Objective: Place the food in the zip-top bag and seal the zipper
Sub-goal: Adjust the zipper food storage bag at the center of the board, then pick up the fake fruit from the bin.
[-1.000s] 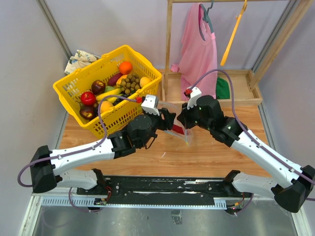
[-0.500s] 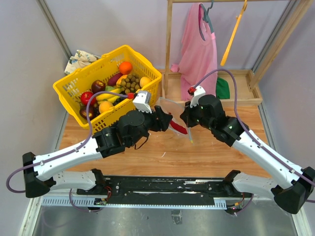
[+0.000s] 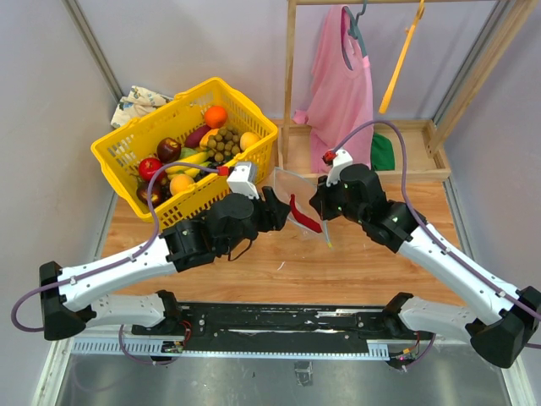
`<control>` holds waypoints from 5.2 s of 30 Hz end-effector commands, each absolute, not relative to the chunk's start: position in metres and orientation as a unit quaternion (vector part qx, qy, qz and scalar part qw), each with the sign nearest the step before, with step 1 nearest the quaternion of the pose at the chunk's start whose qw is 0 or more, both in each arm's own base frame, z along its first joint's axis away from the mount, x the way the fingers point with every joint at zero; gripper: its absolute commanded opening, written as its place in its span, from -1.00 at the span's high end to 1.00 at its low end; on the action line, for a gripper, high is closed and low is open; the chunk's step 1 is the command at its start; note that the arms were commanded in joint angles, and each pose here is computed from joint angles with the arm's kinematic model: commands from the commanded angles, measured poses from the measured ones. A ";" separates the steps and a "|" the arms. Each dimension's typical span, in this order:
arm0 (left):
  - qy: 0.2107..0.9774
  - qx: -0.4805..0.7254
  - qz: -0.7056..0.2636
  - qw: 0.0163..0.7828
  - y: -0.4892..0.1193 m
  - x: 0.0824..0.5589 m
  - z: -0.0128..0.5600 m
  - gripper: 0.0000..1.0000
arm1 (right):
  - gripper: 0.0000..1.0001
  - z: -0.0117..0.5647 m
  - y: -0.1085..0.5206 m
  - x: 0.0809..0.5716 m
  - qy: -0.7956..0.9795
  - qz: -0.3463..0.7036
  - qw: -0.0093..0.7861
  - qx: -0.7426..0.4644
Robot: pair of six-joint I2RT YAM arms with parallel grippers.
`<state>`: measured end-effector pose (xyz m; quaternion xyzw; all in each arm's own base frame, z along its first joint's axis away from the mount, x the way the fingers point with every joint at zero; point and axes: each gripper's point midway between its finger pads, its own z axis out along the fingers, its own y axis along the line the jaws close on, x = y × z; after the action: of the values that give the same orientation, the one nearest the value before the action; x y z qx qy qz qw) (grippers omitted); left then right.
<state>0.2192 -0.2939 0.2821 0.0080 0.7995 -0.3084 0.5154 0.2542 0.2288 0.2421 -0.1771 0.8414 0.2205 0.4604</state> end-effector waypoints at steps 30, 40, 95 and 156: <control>0.815 0.136 -0.326 0.459 -0.342 0.235 0.322 0.99 | 0.99 0.255 0.140 0.265 0.869 0.003 0.445 -0.218; 0.826 0.165 -0.311 0.440 -0.351 0.237 0.307 0.99 | 0.99 0.271 0.122 0.265 0.856 -0.036 0.462 -0.229; 0.768 0.066 -0.239 0.591 -0.253 0.290 0.356 -0.61 | 0.99 0.259 0.140 0.272 0.839 0.010 0.498 -0.219; 0.836 -0.214 0.093 0.496 0.065 0.526 0.129 -0.73 | 0.99 0.241 0.145 0.278 0.840 -0.004 0.483 -0.247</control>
<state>0.5240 0.0654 0.1391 -0.2187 0.8346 0.0966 0.4962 0.2752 0.1455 0.2416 -0.2469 0.8424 -0.0046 0.4790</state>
